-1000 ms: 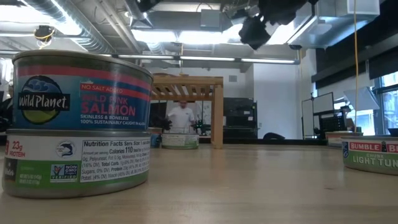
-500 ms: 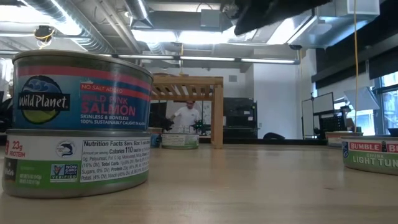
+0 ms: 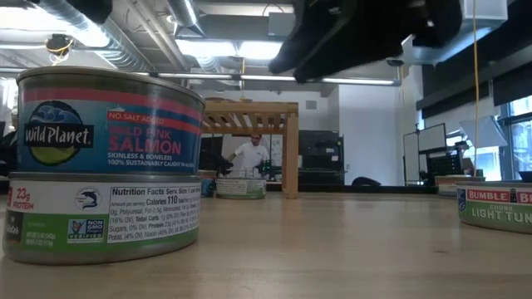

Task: Stack canned seafood by type on shelf
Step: Stack the blue tuna can on top of the blue tuna can on the shelf

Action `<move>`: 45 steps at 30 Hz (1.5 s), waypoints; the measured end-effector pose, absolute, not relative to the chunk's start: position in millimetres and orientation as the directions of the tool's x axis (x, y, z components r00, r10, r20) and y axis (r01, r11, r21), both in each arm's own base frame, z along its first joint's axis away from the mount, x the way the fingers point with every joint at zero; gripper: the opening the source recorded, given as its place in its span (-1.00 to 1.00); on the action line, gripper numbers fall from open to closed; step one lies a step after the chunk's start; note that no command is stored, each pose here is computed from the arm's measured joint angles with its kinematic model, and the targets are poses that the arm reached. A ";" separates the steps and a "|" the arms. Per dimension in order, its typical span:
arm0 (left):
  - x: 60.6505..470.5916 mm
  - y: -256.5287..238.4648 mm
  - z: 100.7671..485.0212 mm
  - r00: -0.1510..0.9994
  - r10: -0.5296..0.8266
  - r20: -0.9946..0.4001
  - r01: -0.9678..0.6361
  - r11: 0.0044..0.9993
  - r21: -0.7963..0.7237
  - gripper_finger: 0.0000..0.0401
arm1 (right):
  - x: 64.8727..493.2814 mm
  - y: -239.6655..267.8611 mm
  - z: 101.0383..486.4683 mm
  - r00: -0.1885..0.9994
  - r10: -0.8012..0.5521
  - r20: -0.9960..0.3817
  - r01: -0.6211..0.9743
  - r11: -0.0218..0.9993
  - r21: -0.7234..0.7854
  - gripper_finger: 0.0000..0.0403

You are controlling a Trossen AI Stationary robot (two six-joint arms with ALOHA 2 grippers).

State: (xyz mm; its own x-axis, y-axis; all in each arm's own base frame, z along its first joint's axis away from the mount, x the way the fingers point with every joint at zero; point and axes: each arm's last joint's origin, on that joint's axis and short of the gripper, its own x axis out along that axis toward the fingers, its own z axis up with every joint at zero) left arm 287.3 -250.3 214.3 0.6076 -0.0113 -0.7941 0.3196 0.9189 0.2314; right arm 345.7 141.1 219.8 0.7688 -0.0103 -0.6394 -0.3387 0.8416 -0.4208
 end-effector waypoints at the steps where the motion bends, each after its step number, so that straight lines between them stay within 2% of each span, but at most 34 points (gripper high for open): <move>1: 287.0 -251.0 214.0 0.608 -0.013 -0.794 0.313 0.923 0.225 -0.48 | 347.3 141.8 217.8 0.772 -0.009 -0.635 -0.336 0.843 -0.421 0.37; 8: 282.4 -260.1 205.3 0.594 -0.016 -0.804 0.283 0.940 0.191 -0.54 | 349.3 142.0 215.2 0.777 -0.031 -0.629 -0.318 0.843 -0.435 0.37; 28: 284.0 -262.9 189.4 0.596 0.059 -0.801 0.263 0.928 0.264 -0.55 | 353.8 144.5 221.1 0.821 -0.005 -0.571 -0.290 0.857 -0.426 0.37; 45: 293.7 -245.0 187.7 0.563 0.121 -0.818 0.242 0.922 0.303 -0.55 | 354.9 144.8 222.6 0.831 0.000 -0.556 -0.284 0.860 -0.424 0.37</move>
State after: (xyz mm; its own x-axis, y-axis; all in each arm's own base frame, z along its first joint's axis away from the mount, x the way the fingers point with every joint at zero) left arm 293.7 -245.0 187.7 0.5630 0.1211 -0.8175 0.2415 0.9219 0.3029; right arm 354.9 144.8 222.6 0.8313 0.0001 -0.5558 -0.2835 0.8602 -0.4239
